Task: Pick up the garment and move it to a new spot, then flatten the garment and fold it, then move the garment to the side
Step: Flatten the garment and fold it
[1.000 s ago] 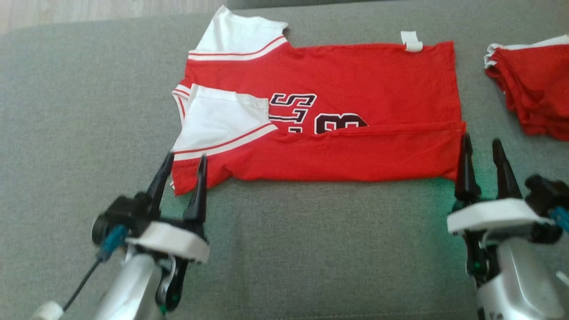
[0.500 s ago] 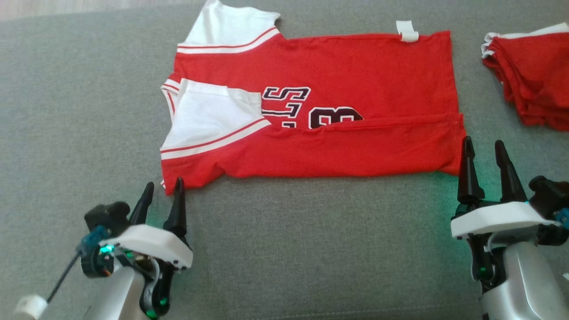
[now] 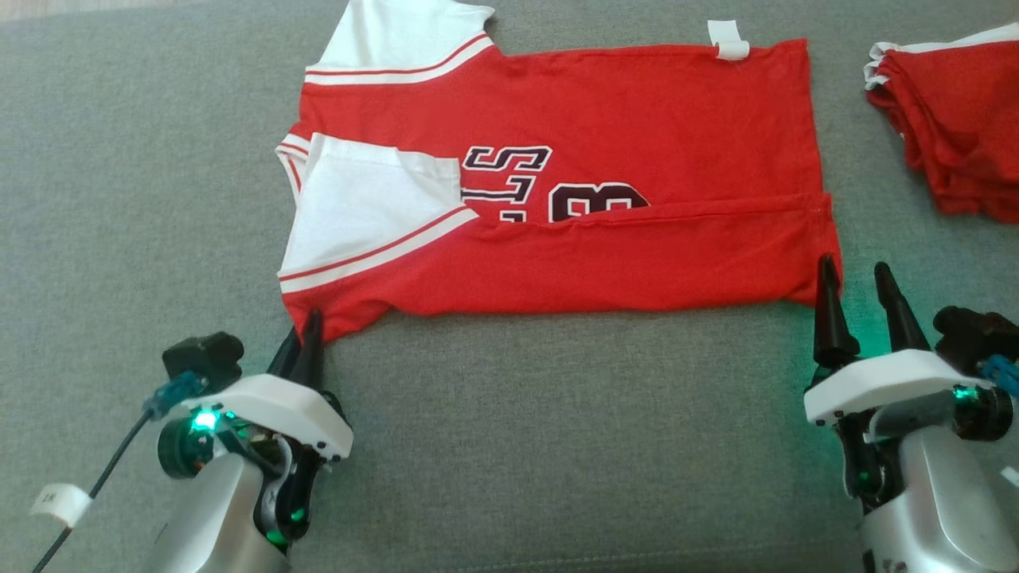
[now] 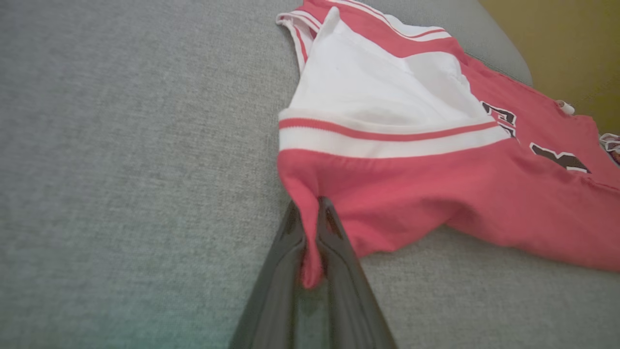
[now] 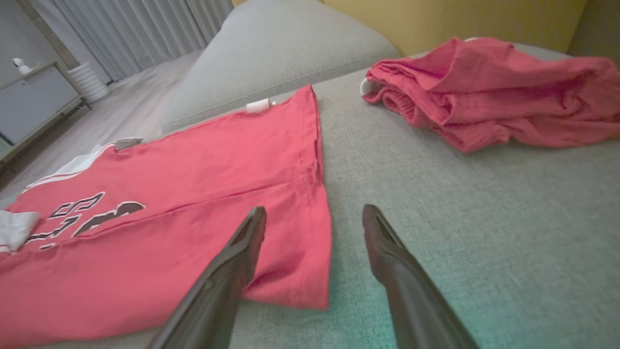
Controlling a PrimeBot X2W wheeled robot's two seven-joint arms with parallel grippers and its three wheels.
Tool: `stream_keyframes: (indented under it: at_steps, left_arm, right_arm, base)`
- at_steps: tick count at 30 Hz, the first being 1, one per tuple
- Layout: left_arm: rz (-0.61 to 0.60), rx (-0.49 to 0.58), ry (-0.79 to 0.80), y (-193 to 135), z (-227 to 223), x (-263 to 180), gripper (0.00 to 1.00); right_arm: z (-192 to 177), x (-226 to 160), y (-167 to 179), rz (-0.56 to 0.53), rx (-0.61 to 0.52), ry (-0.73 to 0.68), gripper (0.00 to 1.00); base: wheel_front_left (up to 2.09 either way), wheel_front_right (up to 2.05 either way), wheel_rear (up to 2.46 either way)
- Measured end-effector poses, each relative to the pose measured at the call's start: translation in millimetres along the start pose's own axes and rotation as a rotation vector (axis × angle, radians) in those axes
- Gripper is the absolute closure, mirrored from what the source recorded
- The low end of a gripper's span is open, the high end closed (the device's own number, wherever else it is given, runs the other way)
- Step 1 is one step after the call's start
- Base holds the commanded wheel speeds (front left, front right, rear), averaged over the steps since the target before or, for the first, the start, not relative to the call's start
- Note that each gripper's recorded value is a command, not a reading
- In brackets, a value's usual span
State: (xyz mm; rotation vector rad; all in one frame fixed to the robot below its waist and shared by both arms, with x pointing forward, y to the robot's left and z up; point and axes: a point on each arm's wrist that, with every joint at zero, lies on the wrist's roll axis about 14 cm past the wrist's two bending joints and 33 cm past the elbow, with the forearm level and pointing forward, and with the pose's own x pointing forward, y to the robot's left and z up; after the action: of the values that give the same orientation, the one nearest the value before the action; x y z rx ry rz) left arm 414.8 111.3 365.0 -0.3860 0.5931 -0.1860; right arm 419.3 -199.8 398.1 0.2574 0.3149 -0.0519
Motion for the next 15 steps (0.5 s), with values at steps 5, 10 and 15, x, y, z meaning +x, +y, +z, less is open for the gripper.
stream_keyframes:
  at_steps: [5,10,15]
  left_arm:
    - [-0.002,0.007,-0.026,-0.4,5.4,-2.4,1.0]
    - [-0.004,0.014,-0.054,-0.7,12.7,-5.7,1.0]
    - [-0.011,0.027,-0.099,-1.4,27.1,-11.3,1.0]
  right_arm:
    - [-23.8,4.3,1.4,-0.001,0.007,0.099,0.0]
    - [-38.2,8.0,10.3,0.016,0.044,0.15,0.6]
    - [-34.4,13.8,16.9,0.026,0.074,0.134,1.0]
  base:
    - [0.0,0.0,0.0]
    - [0.0,0.0,0.0]
    - [0.0,0.0,0.0]
